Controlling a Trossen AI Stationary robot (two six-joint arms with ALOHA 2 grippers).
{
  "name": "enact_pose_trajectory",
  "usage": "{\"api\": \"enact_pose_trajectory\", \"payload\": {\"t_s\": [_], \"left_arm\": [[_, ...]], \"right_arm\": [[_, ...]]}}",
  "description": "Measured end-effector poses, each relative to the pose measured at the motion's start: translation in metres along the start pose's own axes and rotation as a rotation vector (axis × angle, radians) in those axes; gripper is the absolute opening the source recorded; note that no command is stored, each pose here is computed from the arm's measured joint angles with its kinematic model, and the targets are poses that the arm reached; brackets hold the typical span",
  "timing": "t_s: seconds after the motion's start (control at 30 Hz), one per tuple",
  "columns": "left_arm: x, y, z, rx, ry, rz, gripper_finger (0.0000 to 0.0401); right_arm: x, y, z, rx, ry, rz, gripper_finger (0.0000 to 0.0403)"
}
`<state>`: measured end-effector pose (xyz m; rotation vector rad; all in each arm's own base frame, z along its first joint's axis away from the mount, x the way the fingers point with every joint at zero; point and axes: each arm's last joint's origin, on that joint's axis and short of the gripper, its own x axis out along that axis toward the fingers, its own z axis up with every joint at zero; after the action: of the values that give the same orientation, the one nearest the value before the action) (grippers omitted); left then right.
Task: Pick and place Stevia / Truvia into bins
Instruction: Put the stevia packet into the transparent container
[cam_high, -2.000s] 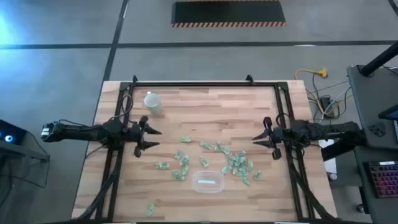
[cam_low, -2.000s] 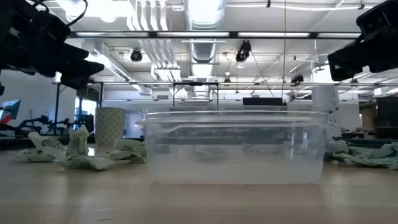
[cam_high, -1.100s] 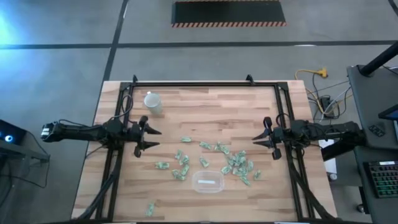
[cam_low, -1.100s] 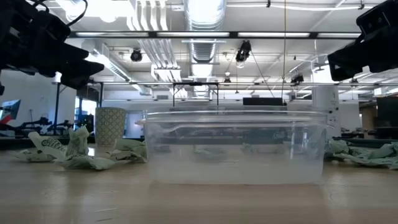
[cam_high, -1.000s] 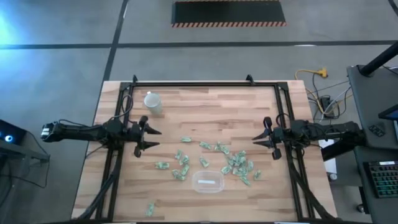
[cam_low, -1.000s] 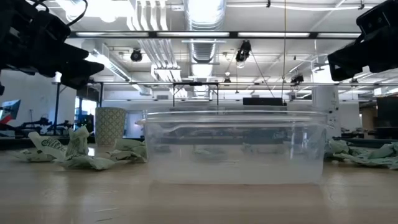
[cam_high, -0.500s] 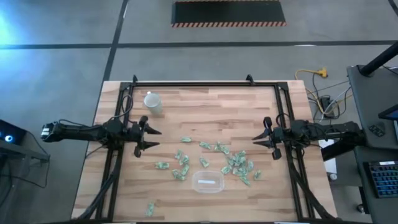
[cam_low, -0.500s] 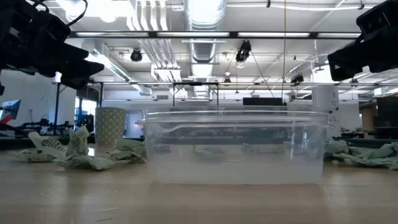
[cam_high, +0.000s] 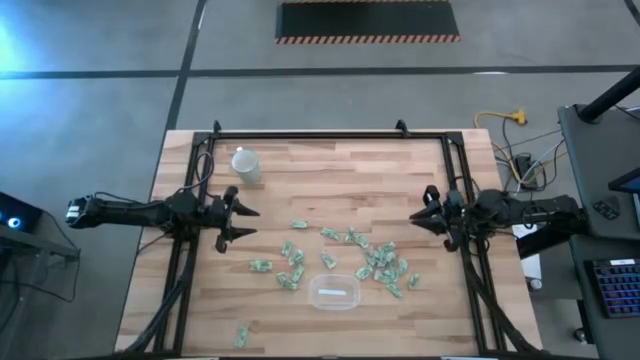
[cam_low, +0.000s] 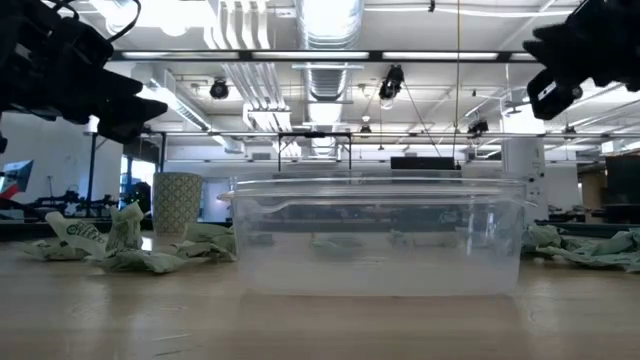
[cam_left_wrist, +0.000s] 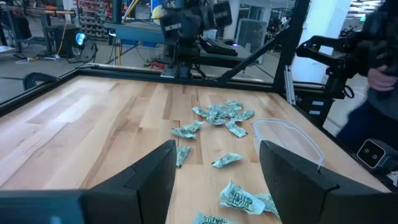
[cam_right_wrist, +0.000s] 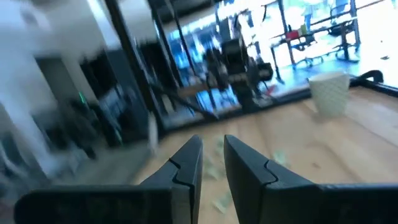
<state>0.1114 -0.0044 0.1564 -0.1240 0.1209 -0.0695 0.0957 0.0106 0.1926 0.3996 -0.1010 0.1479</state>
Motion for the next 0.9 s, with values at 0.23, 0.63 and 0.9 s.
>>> {"api": "enact_pose_trajectory", "payload": {"t_s": [0.23,0.63,0.9], "left_arm": [[0.0,0.0,0.0,0.0,0.0,0.0,0.0215],[0.0,-0.001,0.009,0.001,-0.097,-0.012,0.0215],[-0.016,-0.007,0.053,-0.299,-0.568,-0.17,0.0215]], "right_arm": [[-0.001,0.002,0.01,0.05,-0.113,-0.004,0.0059],[-0.003,0.005,0.023,0.264,-0.287,-0.001,0.0059],[-0.005,0.007,0.028,0.311,-0.329,0.032,0.0059]]}}
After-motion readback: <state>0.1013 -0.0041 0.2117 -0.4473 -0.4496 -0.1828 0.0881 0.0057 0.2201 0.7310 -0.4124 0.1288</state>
